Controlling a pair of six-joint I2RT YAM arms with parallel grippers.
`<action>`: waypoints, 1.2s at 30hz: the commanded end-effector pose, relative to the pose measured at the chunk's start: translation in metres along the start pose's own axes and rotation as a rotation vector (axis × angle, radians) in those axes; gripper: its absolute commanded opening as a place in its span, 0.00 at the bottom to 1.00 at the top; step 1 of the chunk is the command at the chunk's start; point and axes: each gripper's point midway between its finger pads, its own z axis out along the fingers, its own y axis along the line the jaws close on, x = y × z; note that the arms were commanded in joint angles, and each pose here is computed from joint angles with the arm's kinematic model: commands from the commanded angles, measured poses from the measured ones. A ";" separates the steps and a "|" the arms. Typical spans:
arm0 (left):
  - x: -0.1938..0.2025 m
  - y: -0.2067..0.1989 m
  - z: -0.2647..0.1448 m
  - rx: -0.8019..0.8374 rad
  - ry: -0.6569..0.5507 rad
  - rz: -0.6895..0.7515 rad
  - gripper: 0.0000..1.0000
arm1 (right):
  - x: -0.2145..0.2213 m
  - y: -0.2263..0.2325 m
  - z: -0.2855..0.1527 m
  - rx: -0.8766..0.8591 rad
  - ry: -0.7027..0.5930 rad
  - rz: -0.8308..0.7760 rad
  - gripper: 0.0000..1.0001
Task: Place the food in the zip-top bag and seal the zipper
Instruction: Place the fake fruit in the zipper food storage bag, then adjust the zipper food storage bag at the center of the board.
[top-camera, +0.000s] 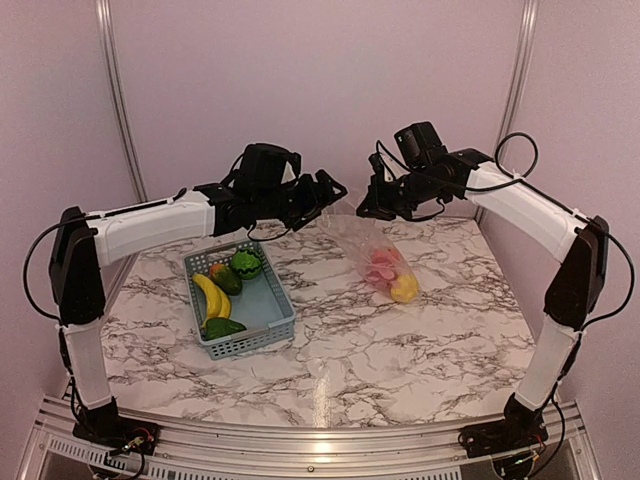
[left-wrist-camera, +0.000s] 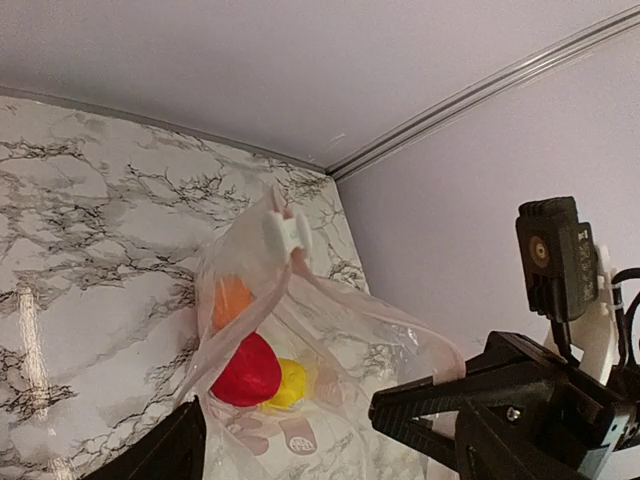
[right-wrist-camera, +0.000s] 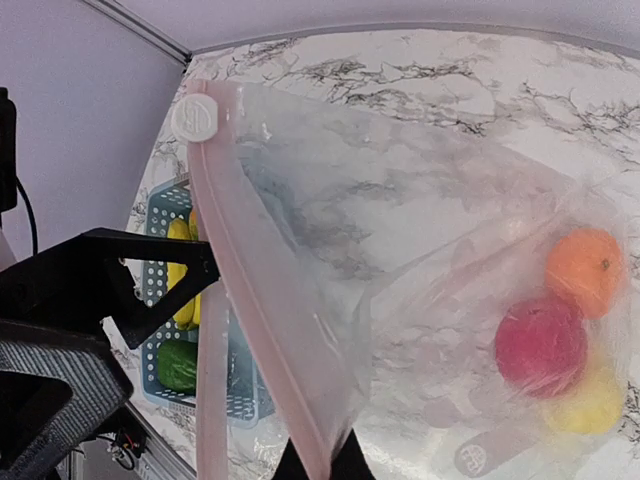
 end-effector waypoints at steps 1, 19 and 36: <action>-0.040 -0.070 -0.049 0.185 -0.109 0.071 0.85 | -0.009 0.013 -0.016 -0.018 -0.050 -0.026 0.00; 0.022 0.027 -0.056 -0.156 0.101 0.138 0.72 | -0.009 0.017 -0.010 -0.038 -0.038 -0.042 0.00; 0.019 -0.003 -0.002 -0.046 0.148 0.128 0.00 | -0.010 -0.010 -0.009 0.150 0.025 -0.099 0.22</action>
